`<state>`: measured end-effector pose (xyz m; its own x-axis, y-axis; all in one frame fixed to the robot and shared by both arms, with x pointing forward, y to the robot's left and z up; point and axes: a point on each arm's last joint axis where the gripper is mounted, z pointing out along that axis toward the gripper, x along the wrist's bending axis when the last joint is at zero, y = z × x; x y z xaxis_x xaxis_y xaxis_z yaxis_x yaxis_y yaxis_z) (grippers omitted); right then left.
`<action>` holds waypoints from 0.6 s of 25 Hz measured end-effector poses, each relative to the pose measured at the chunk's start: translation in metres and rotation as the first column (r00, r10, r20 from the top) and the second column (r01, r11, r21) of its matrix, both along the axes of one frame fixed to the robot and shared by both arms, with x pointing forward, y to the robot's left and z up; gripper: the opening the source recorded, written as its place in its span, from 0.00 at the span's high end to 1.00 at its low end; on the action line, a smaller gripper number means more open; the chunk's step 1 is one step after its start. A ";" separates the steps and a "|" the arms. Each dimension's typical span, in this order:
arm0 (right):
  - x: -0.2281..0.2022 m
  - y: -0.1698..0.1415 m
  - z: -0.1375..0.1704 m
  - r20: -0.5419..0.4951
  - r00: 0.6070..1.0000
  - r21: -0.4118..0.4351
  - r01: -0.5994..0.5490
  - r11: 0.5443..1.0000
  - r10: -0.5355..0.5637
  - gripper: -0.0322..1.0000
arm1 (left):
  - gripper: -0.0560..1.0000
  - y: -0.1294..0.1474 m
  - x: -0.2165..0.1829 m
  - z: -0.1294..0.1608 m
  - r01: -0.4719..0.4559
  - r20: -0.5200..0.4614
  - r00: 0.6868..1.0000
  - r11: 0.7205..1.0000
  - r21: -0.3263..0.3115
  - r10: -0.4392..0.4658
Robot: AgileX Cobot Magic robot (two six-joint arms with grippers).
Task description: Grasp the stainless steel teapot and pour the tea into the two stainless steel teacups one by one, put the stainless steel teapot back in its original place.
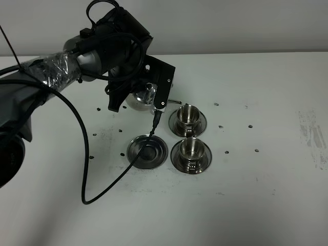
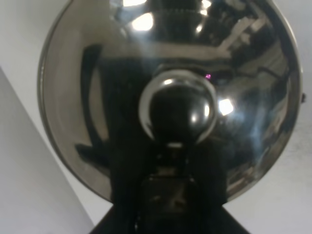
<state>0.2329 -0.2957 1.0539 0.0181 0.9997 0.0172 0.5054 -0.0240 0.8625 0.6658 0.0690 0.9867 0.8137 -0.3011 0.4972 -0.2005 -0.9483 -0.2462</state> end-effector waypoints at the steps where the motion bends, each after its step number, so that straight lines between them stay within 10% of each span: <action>1: 0.000 0.000 0.000 0.000 1.000 0.000 0.000 1.000 0.000 0.54 | 0.75 -0.001 0.000 -0.001 0.006 0.005 1.000 1.000 0.009 -0.006; 15: 0.000 0.000 0.000 0.000 1.000 0.000 0.000 1.000 0.000 0.54 | 0.75 -0.017 -0.001 -0.006 0.090 0.068 0.993 0.993 0.072 -0.095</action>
<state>0.2329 -0.2957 1.0539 0.0181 0.9997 0.0172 0.5054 -0.0240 0.8625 0.6647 0.0518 0.9809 0.7439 -0.4091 0.5284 -0.2662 -0.9067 -0.3273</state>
